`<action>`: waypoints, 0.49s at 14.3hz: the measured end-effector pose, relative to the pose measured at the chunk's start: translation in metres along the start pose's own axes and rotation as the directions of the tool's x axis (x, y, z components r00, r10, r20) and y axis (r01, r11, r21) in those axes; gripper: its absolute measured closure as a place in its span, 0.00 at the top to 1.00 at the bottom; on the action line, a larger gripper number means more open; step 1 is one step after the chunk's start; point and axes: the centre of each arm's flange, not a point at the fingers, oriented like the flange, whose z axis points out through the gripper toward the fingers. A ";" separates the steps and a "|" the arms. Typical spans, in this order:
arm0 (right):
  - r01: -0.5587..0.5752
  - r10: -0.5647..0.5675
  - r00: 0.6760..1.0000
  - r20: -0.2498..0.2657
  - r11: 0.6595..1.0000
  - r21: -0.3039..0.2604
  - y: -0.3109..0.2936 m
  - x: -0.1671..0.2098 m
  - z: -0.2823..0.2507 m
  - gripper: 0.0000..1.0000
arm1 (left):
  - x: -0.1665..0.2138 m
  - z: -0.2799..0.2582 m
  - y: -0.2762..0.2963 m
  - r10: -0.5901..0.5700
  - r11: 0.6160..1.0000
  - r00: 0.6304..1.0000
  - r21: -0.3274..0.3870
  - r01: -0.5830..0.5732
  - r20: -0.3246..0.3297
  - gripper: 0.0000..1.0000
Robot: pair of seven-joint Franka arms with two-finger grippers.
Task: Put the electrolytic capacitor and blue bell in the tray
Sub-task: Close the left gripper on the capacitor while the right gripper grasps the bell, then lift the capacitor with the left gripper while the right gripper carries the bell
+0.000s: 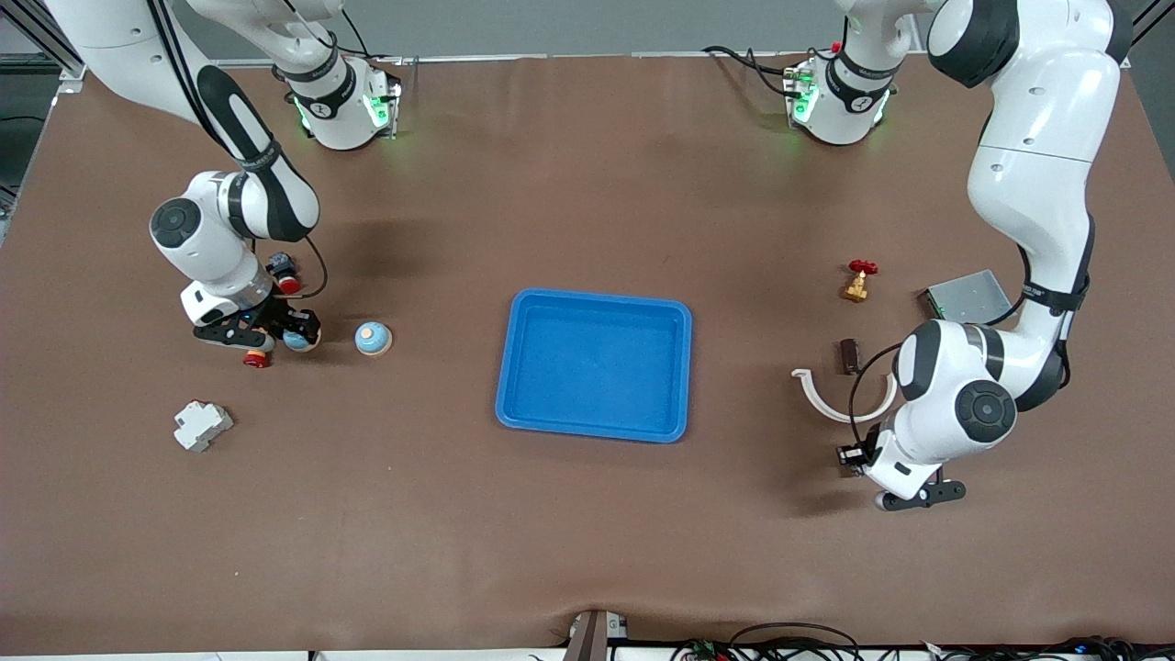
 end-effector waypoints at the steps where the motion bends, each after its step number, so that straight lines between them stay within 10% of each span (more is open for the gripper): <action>1: 0.000 0.000 1.000 0.000 1.000 0.000 0.000 0.000 0.000 0.63 | 0.002 -0.009 0.002 -0.018 1.000 1.000 -0.003 0.018 -0.011 0.34; 7: 0.021 -0.021 0.994 0.105 1.000 0.010 -0.029 0.011 -0.040 0.63 | -0.021 -0.083 0.058 -0.153 0.988 0.988 0.040 0.152 0.031 0.34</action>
